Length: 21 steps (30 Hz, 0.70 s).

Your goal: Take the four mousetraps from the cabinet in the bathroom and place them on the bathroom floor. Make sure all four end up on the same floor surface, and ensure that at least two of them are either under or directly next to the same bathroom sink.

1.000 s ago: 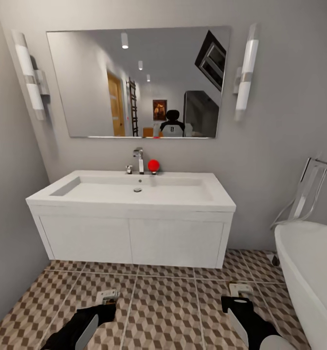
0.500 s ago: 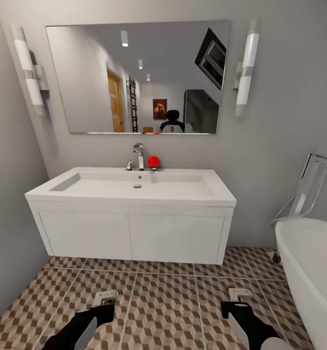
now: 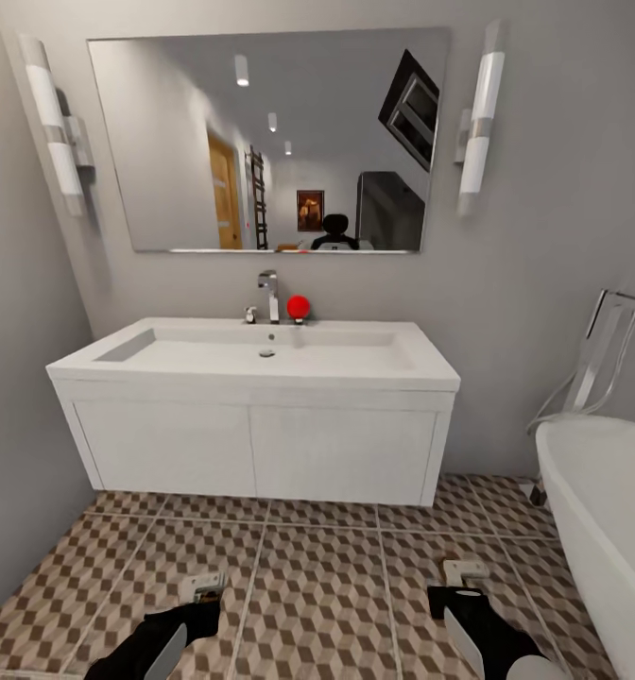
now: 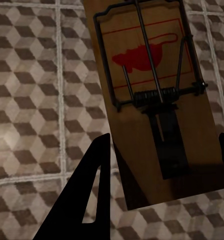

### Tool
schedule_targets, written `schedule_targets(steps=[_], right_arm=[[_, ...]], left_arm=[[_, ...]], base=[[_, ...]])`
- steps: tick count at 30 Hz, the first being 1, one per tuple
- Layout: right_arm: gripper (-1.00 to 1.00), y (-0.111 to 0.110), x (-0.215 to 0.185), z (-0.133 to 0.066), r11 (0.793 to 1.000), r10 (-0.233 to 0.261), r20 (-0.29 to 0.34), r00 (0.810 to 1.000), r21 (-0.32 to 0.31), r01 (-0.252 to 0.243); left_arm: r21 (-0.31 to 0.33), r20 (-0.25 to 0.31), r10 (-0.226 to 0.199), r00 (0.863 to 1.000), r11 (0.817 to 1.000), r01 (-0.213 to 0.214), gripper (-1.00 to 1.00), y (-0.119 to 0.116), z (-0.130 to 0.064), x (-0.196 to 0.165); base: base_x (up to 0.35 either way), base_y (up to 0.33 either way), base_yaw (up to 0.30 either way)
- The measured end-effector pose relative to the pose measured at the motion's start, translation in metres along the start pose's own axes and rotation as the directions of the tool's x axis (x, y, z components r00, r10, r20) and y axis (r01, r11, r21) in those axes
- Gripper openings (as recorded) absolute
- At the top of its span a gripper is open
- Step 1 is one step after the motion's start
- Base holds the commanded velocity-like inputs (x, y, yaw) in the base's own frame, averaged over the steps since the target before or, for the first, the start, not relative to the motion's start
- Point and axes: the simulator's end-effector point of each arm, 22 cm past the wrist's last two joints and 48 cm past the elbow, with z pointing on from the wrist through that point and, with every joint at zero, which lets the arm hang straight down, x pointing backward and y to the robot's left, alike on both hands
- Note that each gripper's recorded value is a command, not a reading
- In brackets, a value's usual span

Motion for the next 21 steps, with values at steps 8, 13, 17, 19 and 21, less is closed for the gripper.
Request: schedule_targets(steps=[8,13,17,19,21], right_arm=[[-1.00,0.003,0.012,0.011,1.000,-0.009,0.002,1.000,-0.003,0.009],[-1.00,0.006,0.020,0.019,1.000,-0.018,0.003,1.000,-0.013,0.018],[-1.00,0.006,0.027,0.025,1.000,-0.023,0.003,1.000,-0.016,0.023],[-1.00,0.006,0.030,0.028,1.000,-0.024,0.002,1.000,-0.020,0.024],[-1.00,0.007,0.032,0.030,0.999,-0.024,0.004,1.000,-0.025,0.025]], left_arm=[[0.000,0.009,0.001,1.000,1.000,-0.001,-1.00,0.001,0.011,0.008],[0.003,0.043,0.004,0.999,1.000,-0.005,-1.00,-0.004,0.015,-0.003],[-0.032,0.037,0.004,0.999,0.999,-0.002,-1.00,-0.003,0.020,0.000],[-0.056,0.016,0.006,1.000,0.998,-0.005,-1.00,-0.004,0.022,0.006],[-0.062,0.001,0.010,1.000,0.998,-0.010,-1.00,-0.010,0.025,0.009]], base=[[0.000,0.000,0.000],[0.000,0.000,0.000],[0.000,0.000,0.000],[0.000,0.000,0.000],[0.000,0.000,0.000]])
